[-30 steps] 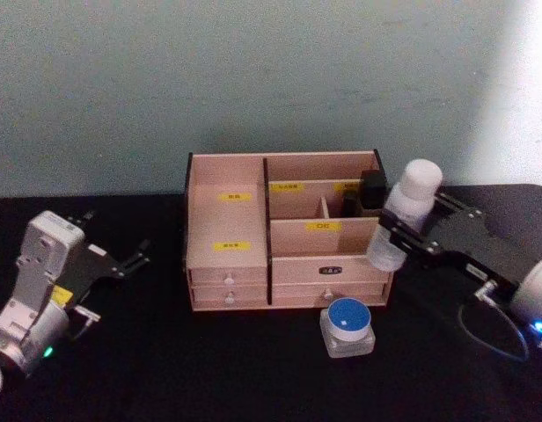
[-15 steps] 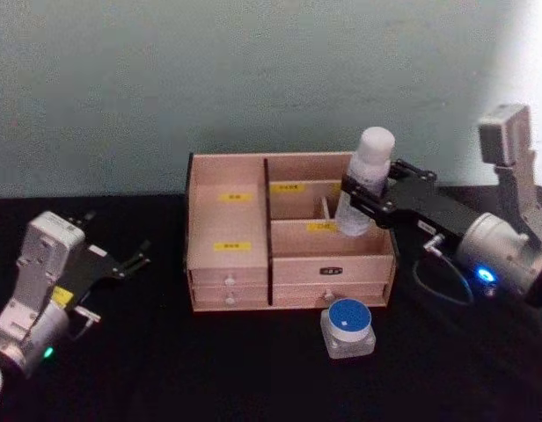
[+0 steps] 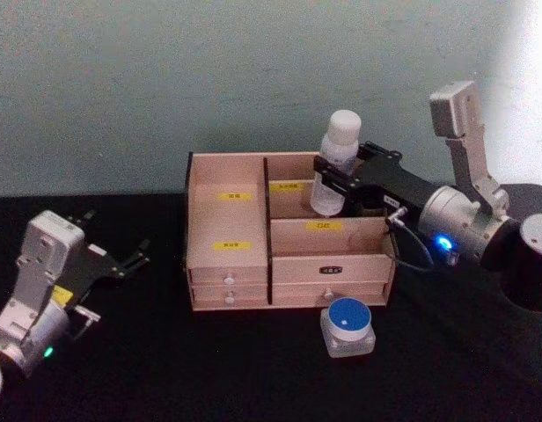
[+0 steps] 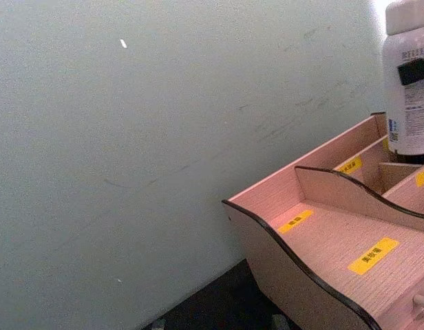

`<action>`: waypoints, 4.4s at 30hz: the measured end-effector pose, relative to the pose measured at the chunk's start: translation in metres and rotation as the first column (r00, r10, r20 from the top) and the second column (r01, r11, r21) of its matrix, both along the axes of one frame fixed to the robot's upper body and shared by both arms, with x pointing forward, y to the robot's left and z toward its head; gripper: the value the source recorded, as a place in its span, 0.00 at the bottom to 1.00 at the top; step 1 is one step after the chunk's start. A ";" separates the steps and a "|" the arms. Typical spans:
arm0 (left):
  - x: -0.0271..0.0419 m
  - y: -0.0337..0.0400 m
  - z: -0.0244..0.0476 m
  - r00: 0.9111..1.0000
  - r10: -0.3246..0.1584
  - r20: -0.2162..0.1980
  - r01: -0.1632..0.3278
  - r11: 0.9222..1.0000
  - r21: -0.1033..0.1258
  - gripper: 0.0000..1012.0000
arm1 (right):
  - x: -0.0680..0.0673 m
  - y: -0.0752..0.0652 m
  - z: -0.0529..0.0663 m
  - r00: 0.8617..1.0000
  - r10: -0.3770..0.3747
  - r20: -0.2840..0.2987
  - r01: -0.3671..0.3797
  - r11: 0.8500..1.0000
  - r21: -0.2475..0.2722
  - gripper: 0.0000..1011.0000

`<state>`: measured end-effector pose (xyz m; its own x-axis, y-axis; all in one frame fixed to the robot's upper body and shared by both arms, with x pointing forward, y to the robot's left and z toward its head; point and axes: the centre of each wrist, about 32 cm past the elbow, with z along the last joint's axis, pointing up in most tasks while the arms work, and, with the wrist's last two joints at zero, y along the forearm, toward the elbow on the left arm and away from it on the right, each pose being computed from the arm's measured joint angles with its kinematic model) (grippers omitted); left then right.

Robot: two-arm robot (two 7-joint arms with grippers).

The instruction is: Pick up the facial cleanser and watermelon frost from the table and place them into the tiered storage box.

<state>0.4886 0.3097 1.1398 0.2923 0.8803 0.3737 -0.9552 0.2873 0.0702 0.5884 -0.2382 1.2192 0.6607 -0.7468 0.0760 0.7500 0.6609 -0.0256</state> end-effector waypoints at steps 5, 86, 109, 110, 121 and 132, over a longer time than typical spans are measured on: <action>0.0000 0.0000 0.0000 1.000 0.000 0.000 0.000 1.000 0.000 0.99 | 0.008 0.006 0.000 1.000 0.005 0.000 -0.005 1.000 0.004 0.59; 0.0000 0.0000 0.0000 1.000 0.000 0.000 0.000 1.000 0.000 0.99 | 0.033 0.024 -0.044 0.994 0.002 -0.109 -0.007 0.999 -0.044 0.89; 0.0000 0.0000 0.0000 1.000 0.000 0.000 0.000 1.000 0.000 0.99 | 0.019 0.022 -0.025 1.000 0.005 -0.027 -0.006 1.000 -0.014 0.99; 0.0000 0.0000 0.0000 1.000 0.000 0.000 0.000 1.000 0.000 0.99 | 0.017 0.021 -0.022 1.000 0.006 -0.019 -0.006 1.000 -0.011 0.99; 0.0000 0.0000 0.0000 1.000 0.000 0.000 0.000 1.000 0.000 0.99 | -0.020 0.005 -0.002 0.999 0.007 0.040 -0.007 1.000 0.004 0.99; 0.0000 0.0000 0.0000 1.000 0.000 0.000 0.000 1.000 0.000 0.99 | -0.083 -0.023 -0.010 0.999 0.013 -0.035 -0.014 1.000 -0.017 0.99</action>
